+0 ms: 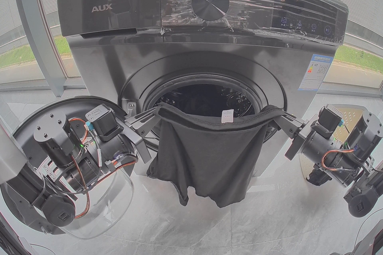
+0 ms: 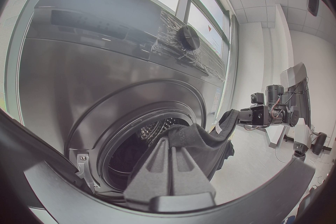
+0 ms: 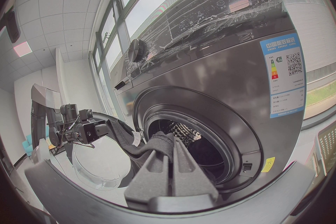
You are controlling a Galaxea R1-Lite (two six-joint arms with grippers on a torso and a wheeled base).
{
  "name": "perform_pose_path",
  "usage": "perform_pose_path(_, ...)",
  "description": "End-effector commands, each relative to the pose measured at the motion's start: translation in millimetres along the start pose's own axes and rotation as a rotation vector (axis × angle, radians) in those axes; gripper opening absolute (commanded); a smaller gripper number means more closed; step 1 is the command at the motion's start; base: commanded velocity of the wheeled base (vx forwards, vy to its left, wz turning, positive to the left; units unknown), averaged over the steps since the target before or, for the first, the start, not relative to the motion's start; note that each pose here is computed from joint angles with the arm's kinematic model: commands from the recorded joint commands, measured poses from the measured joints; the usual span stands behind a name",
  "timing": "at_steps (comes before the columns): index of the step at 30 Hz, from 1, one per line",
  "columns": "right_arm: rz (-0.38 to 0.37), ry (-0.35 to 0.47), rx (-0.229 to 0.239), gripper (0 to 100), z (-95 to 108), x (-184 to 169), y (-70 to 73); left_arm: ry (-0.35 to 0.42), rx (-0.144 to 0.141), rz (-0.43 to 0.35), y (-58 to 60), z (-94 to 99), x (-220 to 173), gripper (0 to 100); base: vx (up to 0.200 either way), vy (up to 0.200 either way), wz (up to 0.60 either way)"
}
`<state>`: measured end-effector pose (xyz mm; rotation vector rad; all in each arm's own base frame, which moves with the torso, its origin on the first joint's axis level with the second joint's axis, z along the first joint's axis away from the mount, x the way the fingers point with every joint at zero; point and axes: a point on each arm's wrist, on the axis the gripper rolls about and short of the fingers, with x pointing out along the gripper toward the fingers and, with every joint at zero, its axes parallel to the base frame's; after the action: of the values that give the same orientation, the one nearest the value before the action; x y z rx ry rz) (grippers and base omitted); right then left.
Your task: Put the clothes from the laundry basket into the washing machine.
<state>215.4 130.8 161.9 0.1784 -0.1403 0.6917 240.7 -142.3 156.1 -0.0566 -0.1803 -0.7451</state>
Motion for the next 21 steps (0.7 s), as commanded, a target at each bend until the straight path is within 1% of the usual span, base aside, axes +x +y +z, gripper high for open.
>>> perform_pose_path(1, 0.001, 0.003, 0.001, 0, -1.0, 0.4, 0.1, -0.001, 0.0, -0.001, -0.3, 0.2, 0.0, 0, 0.0, 0.0, 0.0)
perform_pose_path(17, 0.002, -0.003, 0.0, 0, 0.4, 0.6, 0.3, 0.004, 0.0, 0.001, 0.9, -1.0, -0.2, 0, 0.0, 0.0, 0.0)
perform_pose_path(21, 0.002, 0.0, 0.0, 0, -0.3, 0.5, 0.2, 0.016, -0.007, -0.01, -1.1, -2.7, -2.6, 0, 0.0, 0.0, 0.0)
